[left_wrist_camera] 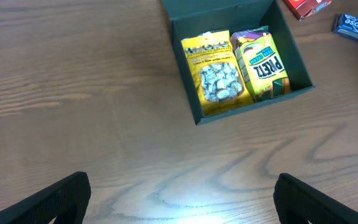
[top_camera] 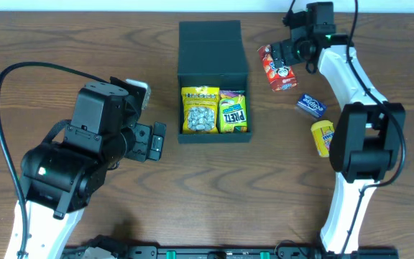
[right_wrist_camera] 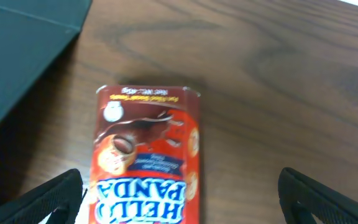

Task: Pack container
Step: 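Grasp the red Hello Panda box with the right gripper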

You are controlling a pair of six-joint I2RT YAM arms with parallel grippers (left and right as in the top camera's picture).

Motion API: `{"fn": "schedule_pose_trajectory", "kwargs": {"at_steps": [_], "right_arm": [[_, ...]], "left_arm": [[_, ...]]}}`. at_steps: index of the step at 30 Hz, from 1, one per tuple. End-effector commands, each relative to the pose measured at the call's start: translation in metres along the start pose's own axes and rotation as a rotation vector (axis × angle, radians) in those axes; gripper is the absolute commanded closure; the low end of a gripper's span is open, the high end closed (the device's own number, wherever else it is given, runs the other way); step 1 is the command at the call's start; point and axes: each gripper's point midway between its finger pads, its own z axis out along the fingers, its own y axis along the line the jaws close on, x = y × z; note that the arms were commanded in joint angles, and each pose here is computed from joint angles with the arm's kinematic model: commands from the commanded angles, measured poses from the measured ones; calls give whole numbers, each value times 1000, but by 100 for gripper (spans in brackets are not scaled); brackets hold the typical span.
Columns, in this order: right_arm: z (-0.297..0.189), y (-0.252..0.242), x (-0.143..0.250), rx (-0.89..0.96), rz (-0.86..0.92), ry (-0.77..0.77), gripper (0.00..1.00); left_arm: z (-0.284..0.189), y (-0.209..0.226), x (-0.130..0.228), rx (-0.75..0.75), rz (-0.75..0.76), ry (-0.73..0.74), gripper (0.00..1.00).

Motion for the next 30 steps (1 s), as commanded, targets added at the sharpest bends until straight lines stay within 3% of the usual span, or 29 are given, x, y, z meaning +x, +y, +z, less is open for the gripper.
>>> {"fn": "schedule_pose_trajectory", "kwargs": {"at_steps": [1,11,30], "right_arm": [[18,3,14,-46,-11,26,1],[37,31,29,-211,4,48,1],[58,38,55,-193,-3,130,1]], "left_arm": [[-5,1,-3,-1,4,-14,5],[-5,1,-3,-1,4,-14,5],[-5,1,-3,-1,4,-14,5]]}}
